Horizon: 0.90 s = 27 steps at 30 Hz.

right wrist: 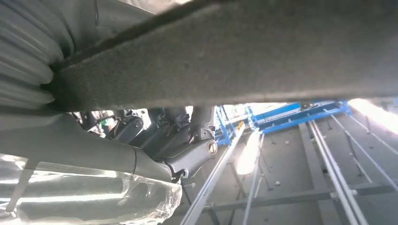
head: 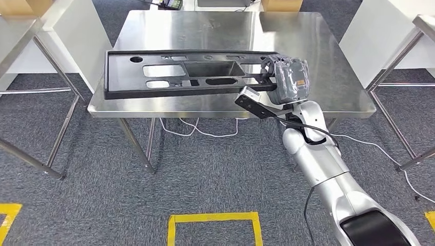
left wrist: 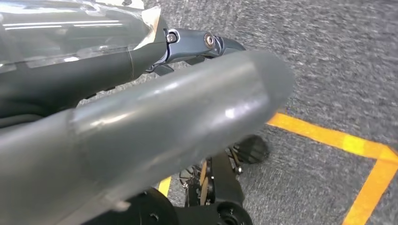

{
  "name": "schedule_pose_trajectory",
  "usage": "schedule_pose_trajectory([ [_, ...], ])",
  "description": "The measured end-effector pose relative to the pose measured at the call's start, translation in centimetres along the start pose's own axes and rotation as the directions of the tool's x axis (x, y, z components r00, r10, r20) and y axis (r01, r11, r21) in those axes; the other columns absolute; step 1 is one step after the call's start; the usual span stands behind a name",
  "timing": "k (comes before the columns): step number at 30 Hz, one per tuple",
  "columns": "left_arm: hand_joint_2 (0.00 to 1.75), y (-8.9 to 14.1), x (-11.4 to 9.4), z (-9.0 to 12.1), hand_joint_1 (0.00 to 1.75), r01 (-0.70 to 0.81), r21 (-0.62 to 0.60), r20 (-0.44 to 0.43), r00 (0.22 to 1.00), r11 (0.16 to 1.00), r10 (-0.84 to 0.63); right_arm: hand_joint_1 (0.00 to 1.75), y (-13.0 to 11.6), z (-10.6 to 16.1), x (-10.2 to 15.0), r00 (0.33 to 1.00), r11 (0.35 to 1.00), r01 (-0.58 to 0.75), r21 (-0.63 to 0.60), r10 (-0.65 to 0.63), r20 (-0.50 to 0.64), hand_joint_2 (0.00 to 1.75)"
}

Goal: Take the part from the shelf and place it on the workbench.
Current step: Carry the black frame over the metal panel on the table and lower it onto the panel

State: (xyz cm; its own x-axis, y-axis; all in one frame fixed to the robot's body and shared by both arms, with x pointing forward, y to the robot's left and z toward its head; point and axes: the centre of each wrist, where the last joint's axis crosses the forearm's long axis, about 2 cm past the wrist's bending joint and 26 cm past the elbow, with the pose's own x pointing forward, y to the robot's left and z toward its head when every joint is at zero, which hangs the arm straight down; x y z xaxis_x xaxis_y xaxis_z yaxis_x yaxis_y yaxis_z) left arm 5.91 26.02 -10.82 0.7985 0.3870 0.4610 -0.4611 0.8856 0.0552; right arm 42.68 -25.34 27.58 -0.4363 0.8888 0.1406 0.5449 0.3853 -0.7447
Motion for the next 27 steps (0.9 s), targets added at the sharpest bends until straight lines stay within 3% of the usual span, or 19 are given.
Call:
schedule_pose_trajectory([
  [27,0.0,0.2,-0.2,0.1,0.0,-0.019,0.026,-0.011,1.0,0.999,0.019,1.75,1.1,-0.7,1.5,1.0,1.0,0.024,0.014,-0.024,0.017,1.75],
])
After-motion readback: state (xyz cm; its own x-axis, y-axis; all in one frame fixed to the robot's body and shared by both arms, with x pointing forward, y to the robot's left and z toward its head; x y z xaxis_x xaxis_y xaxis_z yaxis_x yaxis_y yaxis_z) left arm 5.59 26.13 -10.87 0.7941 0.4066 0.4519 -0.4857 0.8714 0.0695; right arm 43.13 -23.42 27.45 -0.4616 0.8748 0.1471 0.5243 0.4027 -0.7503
